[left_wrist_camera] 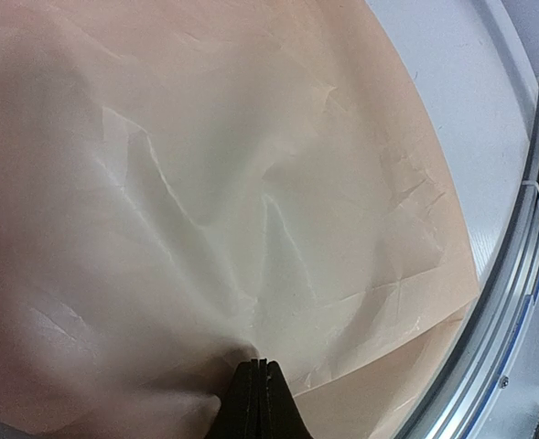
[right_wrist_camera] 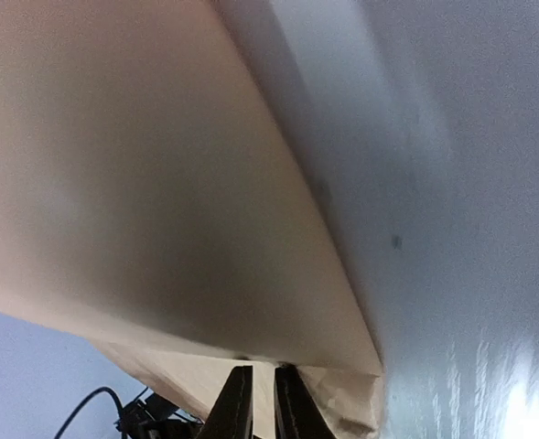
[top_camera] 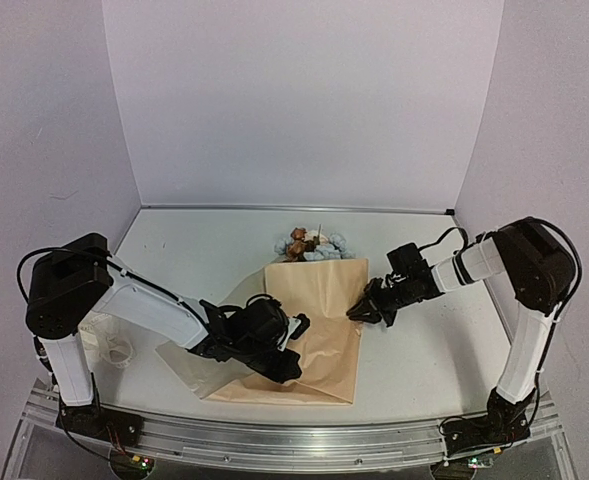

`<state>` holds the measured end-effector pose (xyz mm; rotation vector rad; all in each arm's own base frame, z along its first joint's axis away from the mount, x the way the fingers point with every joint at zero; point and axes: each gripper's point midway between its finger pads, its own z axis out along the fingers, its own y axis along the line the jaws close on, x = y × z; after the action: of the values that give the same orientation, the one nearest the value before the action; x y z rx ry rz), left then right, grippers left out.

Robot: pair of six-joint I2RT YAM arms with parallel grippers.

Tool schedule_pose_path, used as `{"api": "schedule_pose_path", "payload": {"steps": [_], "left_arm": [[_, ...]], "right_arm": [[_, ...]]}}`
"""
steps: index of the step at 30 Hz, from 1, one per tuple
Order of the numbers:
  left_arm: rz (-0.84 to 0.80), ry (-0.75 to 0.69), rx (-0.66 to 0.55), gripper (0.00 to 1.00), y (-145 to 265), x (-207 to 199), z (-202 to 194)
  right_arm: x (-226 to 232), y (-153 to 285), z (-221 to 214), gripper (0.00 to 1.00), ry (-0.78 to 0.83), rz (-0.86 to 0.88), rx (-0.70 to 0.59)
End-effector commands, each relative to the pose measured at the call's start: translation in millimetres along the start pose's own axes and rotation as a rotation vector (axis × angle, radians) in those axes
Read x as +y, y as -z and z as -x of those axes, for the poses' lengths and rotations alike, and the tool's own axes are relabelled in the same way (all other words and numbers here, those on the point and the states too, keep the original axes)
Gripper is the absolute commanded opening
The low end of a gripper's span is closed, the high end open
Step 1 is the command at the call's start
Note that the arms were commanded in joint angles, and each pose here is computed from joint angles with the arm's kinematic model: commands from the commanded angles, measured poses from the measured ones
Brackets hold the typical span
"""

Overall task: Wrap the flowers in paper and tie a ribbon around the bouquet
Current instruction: Press the fold line on the 2/3-folded wrapping paper.

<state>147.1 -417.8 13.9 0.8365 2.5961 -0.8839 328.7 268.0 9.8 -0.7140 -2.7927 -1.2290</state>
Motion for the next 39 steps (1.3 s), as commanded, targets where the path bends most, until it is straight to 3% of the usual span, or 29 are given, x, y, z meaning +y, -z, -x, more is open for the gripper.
{"api": "schedule_pose_path", "payload": {"steps": [1, 16, 22, 32, 39], "left_arm": [[0.108, 0.016, 0.116, 0.00, -7, 29, -31], [0.114, 0.018, 0.119, 0.00, -4, 33, -29], [0.117, 0.010, 0.115, 0.00, -3, 31, -26], [0.141, -0.012, 0.044, 0.02, 14, 26, 1], [0.120, 0.015, -0.071, 0.15, 43, 5, 40]], "right_arm": [[13, 1, 37, 0.10, -0.053, 0.037, -0.052], [10, 8, 136, 0.10, -0.223, 0.088, -0.161], [23, 12, 152, 0.10, -0.216, 0.104, -0.152], [77, 78, 126, 0.14, -0.036, 0.085, -0.141], [74, 114, 41, 0.26, 0.195, -0.014, -0.105]]}}
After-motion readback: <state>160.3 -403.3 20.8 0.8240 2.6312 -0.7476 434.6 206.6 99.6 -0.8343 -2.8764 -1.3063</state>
